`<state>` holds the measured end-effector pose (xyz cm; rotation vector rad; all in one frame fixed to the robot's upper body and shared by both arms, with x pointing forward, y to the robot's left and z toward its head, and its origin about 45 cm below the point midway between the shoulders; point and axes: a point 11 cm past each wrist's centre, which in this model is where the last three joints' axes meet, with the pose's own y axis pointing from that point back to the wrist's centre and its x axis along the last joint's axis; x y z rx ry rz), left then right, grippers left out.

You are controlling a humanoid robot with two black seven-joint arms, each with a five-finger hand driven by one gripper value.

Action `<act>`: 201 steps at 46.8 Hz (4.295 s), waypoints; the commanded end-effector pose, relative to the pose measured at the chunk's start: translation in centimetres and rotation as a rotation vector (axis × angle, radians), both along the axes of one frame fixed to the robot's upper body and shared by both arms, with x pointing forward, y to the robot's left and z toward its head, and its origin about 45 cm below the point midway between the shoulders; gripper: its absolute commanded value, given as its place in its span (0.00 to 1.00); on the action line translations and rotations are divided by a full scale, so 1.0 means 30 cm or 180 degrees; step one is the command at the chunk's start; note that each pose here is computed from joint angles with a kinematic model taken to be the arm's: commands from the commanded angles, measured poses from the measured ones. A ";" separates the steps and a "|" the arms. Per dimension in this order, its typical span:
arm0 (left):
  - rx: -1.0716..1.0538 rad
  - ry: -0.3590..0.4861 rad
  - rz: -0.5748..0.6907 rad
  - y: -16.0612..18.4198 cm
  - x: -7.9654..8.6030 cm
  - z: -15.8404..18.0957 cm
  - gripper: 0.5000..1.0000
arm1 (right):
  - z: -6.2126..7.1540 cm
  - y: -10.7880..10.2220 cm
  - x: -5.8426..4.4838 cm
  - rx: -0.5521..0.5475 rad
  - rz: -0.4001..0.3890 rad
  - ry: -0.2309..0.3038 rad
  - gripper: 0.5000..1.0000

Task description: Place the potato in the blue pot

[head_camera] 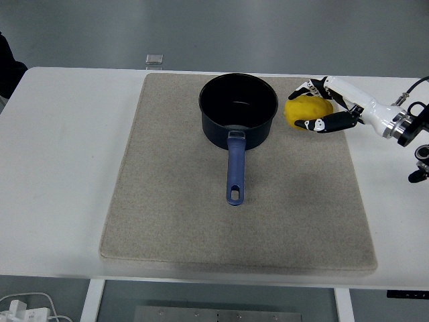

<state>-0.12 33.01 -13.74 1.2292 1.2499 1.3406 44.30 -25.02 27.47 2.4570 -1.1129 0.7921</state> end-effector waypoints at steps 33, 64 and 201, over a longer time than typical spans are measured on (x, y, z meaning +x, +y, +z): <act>0.0003 0.0002 0.0012 0.001 -0.002 0.000 1.00 | 0.182 0.357 0.164 -0.0112 0.0345 -0.0191 0.00; 0.0003 -0.0002 0.0011 0.001 0.000 0.000 1.00 | -0.041 0.490 0.165 -0.0090 0.0168 0.0062 0.00; 0.0007 0.0007 0.0018 0.003 -0.003 0.000 1.00 | 0.034 0.095 0.282 0.2164 -0.1196 0.1152 0.83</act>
